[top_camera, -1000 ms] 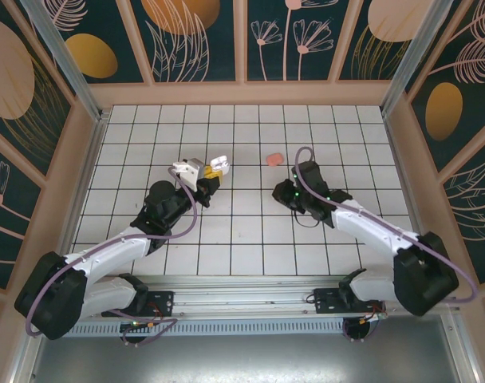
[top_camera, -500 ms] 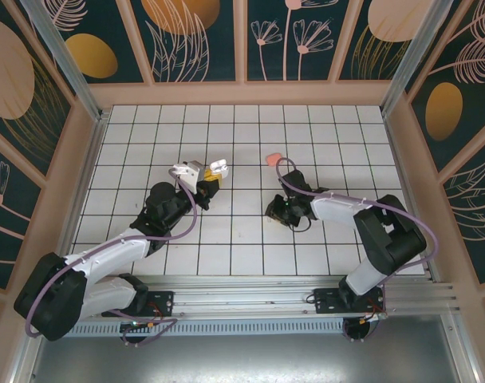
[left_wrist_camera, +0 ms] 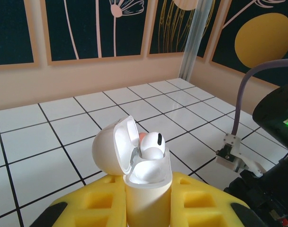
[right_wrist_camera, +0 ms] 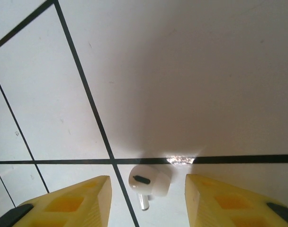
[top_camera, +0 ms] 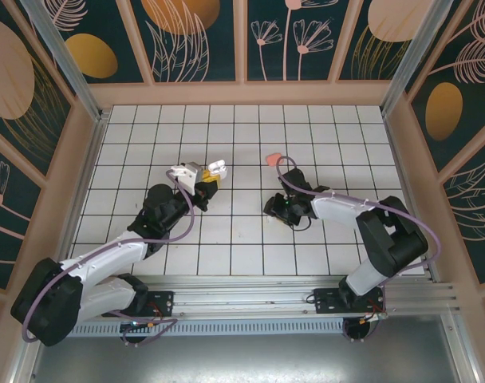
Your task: Insert the wireless bluetooth earbuds into the charging case
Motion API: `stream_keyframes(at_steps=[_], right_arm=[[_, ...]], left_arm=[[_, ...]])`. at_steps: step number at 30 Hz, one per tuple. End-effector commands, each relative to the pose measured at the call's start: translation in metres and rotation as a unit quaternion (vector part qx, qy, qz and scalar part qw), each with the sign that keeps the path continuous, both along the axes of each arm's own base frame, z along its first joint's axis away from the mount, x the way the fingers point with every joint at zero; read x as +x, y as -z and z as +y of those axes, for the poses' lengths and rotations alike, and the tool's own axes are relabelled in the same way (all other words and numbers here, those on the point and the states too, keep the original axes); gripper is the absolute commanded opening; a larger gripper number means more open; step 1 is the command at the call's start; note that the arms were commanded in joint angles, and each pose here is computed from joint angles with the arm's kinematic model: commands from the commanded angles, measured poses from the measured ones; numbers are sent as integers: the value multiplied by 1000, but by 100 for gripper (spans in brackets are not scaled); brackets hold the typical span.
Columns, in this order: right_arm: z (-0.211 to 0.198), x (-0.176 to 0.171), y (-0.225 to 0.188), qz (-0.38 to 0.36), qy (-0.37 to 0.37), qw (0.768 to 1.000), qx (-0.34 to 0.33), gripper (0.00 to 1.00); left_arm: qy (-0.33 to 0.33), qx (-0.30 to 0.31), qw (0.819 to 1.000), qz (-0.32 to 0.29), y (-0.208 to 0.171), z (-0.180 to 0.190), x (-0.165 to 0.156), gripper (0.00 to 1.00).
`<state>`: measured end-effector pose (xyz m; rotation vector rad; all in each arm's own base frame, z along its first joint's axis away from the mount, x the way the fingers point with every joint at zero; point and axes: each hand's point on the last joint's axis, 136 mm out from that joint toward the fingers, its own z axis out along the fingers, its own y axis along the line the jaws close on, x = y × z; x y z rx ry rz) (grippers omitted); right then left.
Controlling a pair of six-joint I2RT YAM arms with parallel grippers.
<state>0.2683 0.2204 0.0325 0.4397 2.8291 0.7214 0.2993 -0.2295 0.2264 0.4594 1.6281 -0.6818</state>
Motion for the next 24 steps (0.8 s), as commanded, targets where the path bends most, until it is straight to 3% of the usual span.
stream_keyframes(at_steps=[1,24], right_arm=[[-13,-2,-7,-12,7,1000,-16,43],[1,10,-12,27,65,996,-50,31]], left_arm=[[-2,-11,1000,-9,-8,3,-3,0],[30,-24,999,-2,-5,-2,-15,0]])
